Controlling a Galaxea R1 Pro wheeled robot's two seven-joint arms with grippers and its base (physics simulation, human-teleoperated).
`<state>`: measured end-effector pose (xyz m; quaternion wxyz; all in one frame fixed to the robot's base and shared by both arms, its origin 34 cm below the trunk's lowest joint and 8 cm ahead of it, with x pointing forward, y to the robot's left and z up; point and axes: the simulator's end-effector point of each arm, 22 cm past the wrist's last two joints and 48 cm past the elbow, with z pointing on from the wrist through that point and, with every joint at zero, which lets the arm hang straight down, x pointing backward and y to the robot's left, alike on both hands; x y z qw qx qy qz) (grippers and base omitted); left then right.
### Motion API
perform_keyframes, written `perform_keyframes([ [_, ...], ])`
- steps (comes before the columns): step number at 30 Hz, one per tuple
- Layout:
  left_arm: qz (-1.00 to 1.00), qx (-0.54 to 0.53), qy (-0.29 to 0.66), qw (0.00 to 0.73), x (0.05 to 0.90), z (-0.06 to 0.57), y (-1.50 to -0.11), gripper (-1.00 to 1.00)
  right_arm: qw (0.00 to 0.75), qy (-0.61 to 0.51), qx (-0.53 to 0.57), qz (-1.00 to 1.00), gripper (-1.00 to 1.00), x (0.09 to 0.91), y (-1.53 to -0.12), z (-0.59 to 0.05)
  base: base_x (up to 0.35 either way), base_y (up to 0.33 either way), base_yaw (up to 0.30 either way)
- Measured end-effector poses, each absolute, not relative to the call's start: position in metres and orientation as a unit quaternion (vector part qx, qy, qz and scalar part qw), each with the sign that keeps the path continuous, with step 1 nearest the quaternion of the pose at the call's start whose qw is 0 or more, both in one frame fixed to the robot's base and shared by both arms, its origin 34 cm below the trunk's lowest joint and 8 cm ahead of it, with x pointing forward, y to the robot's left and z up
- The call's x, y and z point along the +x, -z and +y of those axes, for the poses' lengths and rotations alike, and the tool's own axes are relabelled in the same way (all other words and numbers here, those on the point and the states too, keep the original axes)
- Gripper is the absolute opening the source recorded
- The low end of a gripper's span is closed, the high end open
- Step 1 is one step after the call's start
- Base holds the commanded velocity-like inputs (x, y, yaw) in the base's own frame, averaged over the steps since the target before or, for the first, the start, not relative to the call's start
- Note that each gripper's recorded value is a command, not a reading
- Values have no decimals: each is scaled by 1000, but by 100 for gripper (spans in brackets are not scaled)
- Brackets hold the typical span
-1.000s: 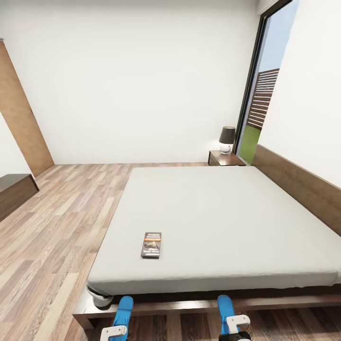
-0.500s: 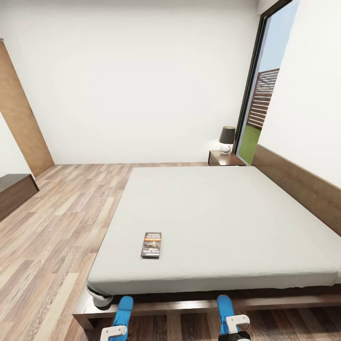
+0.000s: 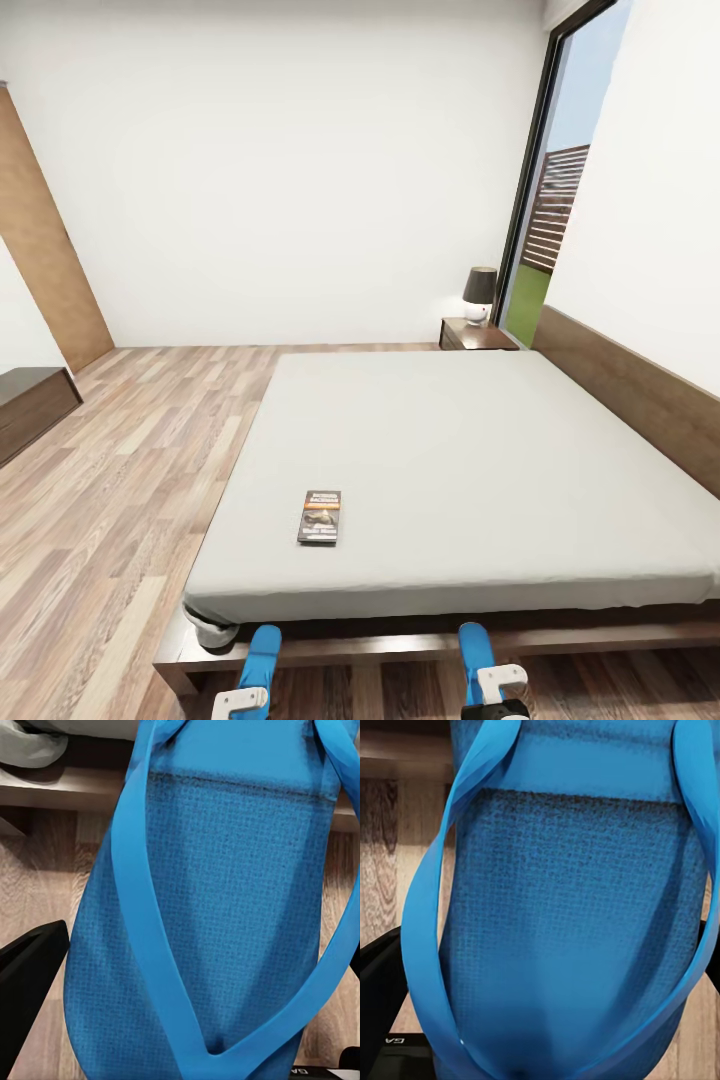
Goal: In the bedroom, move the book from the bed onto either nightstand, and place the two sandals side by side next to the bed.
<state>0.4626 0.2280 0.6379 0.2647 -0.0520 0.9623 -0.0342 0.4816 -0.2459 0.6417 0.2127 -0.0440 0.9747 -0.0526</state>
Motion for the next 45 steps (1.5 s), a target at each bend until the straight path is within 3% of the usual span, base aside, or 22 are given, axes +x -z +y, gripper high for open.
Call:
perform_keyframes([
  [18,962,-52,34,265,463,228,-638,-100,212,52,-44,975,-100,481,-642,-246,-2,0,0],
  [29,962,-52,34,264,463,228,-638,-100,213,53,-44,975,-100,482,-642,-246,-195,8,0],
  [45,962,-52,34,265,463,228,-638,-100,213,53,-44,975,-100,482,-642,-246,-23,2,0],
])
